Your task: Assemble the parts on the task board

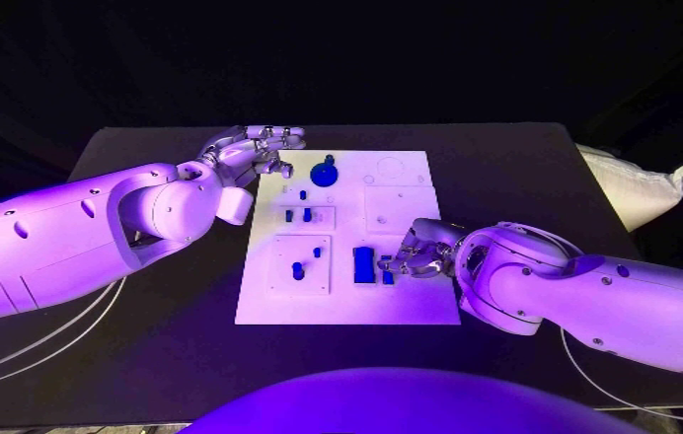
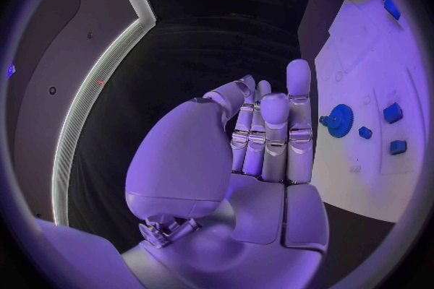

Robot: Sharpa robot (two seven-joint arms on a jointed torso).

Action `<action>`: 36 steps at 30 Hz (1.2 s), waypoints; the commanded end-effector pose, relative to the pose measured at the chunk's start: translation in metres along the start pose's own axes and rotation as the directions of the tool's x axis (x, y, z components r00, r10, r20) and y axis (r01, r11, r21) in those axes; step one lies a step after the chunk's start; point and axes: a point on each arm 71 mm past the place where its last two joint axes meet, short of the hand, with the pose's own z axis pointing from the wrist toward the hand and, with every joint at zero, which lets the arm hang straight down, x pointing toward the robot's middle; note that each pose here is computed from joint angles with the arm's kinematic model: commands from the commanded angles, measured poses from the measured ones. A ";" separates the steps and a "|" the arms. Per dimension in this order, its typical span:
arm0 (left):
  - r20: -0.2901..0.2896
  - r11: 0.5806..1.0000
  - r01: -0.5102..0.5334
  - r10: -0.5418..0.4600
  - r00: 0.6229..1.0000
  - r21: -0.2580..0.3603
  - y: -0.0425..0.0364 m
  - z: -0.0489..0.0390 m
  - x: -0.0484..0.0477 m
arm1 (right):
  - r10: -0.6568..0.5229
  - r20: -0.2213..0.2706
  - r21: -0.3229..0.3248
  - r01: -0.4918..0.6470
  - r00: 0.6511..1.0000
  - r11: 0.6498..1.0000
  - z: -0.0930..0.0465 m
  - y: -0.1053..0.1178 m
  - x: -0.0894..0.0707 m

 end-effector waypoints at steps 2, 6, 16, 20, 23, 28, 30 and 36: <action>-0.024 1.000 0.003 -0.003 1.000 0.002 -0.0003 0.0003 0.0030 | -0.021 0.016 -0.009 0.021 1.000 1.000 -0.001 -0.001 -0.001; -0.023 1.000 0.003 -0.003 1.000 0.001 -0.0003 0.0001 0.0025 | -0.030 0.019 -0.006 0.030 0.999 1.000 -0.003 -0.004 -0.003; -0.025 1.000 0.003 -0.003 1.000 0.001 -0.0002 0.0005 0.0026 | -0.050 0.004 -0.016 0.050 0.999 0.999 -0.004 -0.004 -0.001; -0.025 1.000 0.003 -0.003 1.000 0.000 -0.0001 0.0008 0.0026 | -0.058 0.006 -0.016 0.058 0.998 0.998 -0.001 -0.004 -0.001; -0.025 1.000 0.003 -0.003 1.000 0.000 0.0000 0.0010 0.0025 | -0.062 0.000 -0.017 0.062 0.998 0.998 0.002 -0.003 0.001; -0.023 1.000 0.003 -0.003 1.000 0.000 0.0001 0.0012 0.0019 | -0.065 -0.001 -0.012 0.065 0.998 0.998 0.006 -0.004 0.003; -0.023 1.000 0.003 -0.003 1.000 -0.001 0.0001 0.0012 0.0018 | -0.064 0.005 -0.008 0.064 0.998 0.998 0.007 -0.005 0.003; -0.021 1.000 0.003 -0.003 1.000 0.000 0.0003 0.0012 0.0012 | -0.032 0.025 -0.017 0.033 0.999 0.999 0.005 -0.007 0.001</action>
